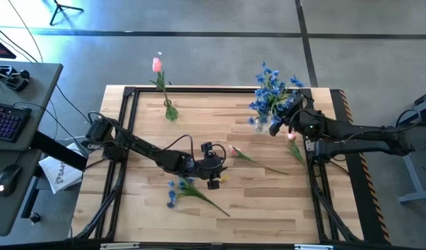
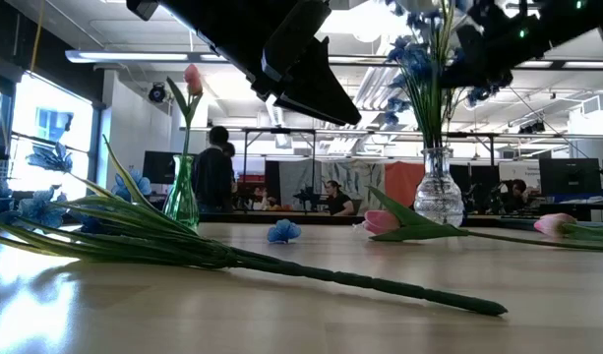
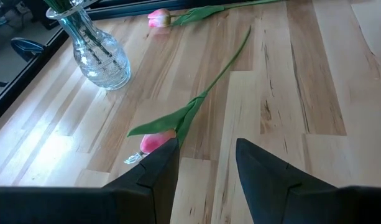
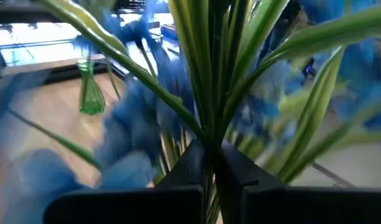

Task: Sort flowers into vase by color
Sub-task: Put the right blue flowers into the transparent vase

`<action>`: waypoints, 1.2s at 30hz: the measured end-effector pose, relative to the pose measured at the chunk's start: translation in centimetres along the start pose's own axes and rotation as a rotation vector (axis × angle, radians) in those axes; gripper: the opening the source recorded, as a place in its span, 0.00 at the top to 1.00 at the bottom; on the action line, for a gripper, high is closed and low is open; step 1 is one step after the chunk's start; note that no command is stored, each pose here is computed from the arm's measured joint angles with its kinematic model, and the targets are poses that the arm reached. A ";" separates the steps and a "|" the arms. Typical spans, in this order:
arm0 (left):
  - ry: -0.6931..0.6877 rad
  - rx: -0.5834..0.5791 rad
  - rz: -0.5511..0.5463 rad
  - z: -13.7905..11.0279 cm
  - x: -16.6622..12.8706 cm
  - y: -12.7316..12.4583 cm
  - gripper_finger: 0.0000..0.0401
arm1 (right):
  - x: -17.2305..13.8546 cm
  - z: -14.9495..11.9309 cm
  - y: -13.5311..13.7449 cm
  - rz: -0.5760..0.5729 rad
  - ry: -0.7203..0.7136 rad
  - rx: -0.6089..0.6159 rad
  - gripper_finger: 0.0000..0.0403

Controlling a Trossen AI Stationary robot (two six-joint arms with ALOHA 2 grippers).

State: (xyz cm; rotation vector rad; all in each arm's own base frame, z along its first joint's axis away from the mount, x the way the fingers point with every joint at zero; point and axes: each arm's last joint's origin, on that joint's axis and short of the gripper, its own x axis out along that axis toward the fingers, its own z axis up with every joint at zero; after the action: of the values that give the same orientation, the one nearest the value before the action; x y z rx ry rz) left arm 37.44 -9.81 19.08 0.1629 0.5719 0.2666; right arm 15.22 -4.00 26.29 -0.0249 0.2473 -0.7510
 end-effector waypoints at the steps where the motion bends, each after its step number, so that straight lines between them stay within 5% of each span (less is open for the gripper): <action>1: 0.000 0.000 0.000 0.0 0.0 0.0 0.63 | 0.2 -0.7 0.0 -0.005 0.001 0.011 1.00; 14: -0.006 -0.014 -0.008 0.1 0.0 0.0 0.63 | 1.1 -5.7 0.1 -0.019 0.002 0.112 0.90; 36: -0.010 -0.028 -0.009 0.1 0.0 0.0 0.63 | 0.6 0.6 -0.2 0.049 0.145 0.118 0.90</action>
State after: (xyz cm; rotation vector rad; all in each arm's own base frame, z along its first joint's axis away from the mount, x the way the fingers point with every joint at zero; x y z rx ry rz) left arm 37.52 -9.85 19.15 0.1344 0.5587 0.2651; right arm 15.66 -4.64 26.77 0.1469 0.3402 -0.7186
